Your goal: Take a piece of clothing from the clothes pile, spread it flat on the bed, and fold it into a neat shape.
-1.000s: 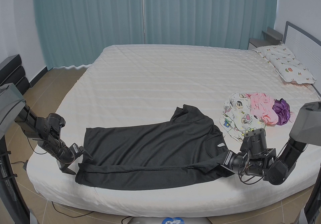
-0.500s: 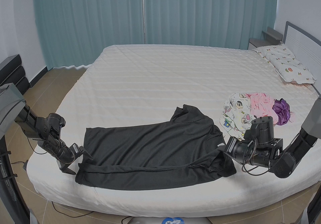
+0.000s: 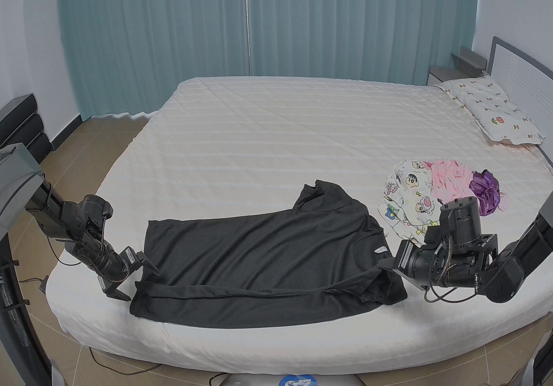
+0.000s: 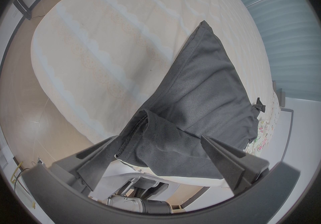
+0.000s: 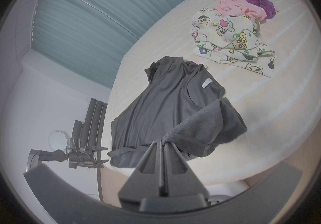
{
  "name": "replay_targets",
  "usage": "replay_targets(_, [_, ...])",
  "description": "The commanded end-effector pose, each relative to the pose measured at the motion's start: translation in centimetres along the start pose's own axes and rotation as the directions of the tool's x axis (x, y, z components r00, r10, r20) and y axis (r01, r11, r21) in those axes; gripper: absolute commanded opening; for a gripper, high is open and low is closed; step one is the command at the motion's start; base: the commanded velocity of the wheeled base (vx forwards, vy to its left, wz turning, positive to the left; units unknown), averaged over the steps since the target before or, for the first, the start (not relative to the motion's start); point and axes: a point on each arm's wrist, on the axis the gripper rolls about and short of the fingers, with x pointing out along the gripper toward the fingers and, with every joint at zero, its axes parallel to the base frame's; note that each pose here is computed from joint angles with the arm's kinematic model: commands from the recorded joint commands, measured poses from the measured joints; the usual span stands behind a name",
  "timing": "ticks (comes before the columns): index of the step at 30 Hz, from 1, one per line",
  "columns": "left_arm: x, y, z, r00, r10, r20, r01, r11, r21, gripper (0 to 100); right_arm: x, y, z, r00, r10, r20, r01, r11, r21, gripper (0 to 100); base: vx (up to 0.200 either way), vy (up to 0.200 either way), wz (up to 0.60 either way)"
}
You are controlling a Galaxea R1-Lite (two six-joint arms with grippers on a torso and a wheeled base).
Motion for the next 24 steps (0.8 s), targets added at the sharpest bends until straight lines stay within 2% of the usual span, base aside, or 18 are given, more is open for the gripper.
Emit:
replay_targets(1, [0.1, 0.1, 0.0, 1.000, 0.002, -0.002, -0.002, 1.000, -0.002, 100, -1.0, 0.0, 0.1, 1.000, 0.003, -0.022, -0.004, 0.999, -0.044, 0, 0.000, 0.000, 0.00])
replay_targets(3, [0.1, 0.1, 0.0, 1.000, 0.002, -0.002, -0.002, 1.000, -0.002, 100, -0.6, -0.6, -0.1, 0.999, -0.024, -0.048, 0.021, 0.998, -0.067, 0, 0.000, 0.000, 0.00])
replay_targets(4, [0.1, 0.1, 0.0, 1.000, 0.002, -0.002, -0.002, 1.000, -0.003, 100, -0.6, -0.6, -0.1, 0.998, -0.025, -0.049, 0.022, 0.997, -0.068, 100, 0.000, 0.000, 0.00])
replay_targets(9, [0.1, 0.1, 0.0, 1.000, 0.002, -0.002, -0.002, 1.000, -0.002, 100, 0.0, -1.4, -0.6, 0.994, -0.061, -0.092, 0.054, 0.996, -0.074, 100, 0.000, 0.000, 0.00])
replay_targets(17, [0.1, 0.1, 0.0, 1.000, 0.002, -0.002, -0.002, 1.000, -0.002, 100, 1.9, -3.3, 0.1, 0.989, -0.120, -0.085, 0.114, 0.990, -0.077, 100, 0.000, 0.000, 0.00])
replay_targets(21, [0.1, 0.1, 0.0, 1.000, 0.002, -0.002, -0.002, 1.000, -0.002, 100, 3.3, -4.5, 0.8, 0.991, -0.120, -0.051, 0.117, 0.991, -0.060, 100, 0.000, 0.000, 0.00])
replay_targets(24, [0.1, 0.0, 0.0, 1.000, 0.001, -0.001, -0.001, 1.000, -0.001, 100, 5.2, -5.6, 1.5, 0.997, -0.080, 0.010, 0.080, 0.995, -0.053, 100, 0.000, 0.000, 0.00])
